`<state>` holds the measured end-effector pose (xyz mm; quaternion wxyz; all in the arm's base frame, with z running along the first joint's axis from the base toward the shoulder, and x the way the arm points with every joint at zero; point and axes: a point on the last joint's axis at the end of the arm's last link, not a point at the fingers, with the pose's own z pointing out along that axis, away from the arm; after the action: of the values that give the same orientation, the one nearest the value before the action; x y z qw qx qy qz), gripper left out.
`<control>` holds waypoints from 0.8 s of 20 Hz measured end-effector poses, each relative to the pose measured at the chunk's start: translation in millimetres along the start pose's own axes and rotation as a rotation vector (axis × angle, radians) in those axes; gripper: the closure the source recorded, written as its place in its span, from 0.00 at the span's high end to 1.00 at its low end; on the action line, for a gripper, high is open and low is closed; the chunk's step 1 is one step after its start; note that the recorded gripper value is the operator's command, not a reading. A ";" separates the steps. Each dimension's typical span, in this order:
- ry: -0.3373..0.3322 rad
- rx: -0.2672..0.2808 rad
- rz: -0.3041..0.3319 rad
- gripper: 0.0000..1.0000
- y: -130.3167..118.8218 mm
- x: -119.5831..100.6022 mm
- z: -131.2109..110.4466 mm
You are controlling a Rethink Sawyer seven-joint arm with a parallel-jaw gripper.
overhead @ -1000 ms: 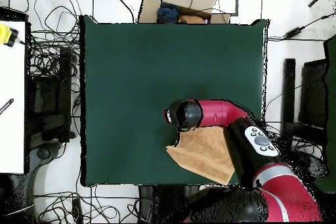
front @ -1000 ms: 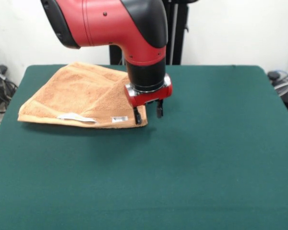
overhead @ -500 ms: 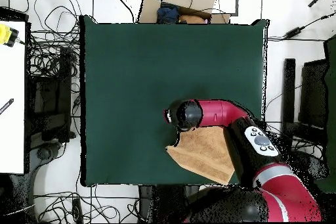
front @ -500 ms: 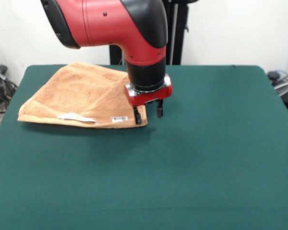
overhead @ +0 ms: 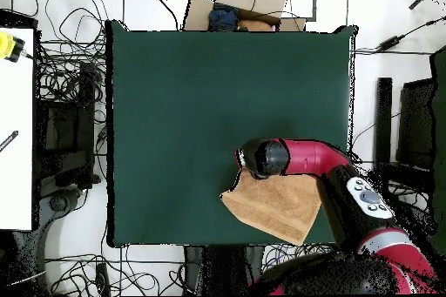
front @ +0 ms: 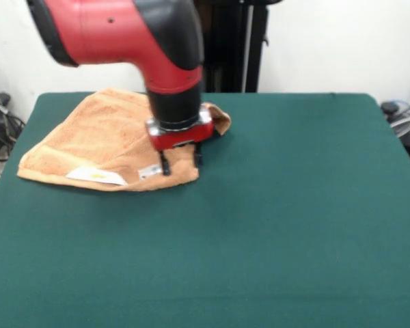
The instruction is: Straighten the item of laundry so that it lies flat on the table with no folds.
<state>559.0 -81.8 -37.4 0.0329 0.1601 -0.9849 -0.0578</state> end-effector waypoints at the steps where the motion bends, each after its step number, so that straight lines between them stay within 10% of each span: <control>1: -0.001 0.001 0.005 1.00 -4.8 3.9 1.6; 16: -0.025 0.001 0.021 1.00 -20.5 23.4 6.1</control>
<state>542.7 -108.0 -44.9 0.0211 0.1488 -0.9869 -0.0591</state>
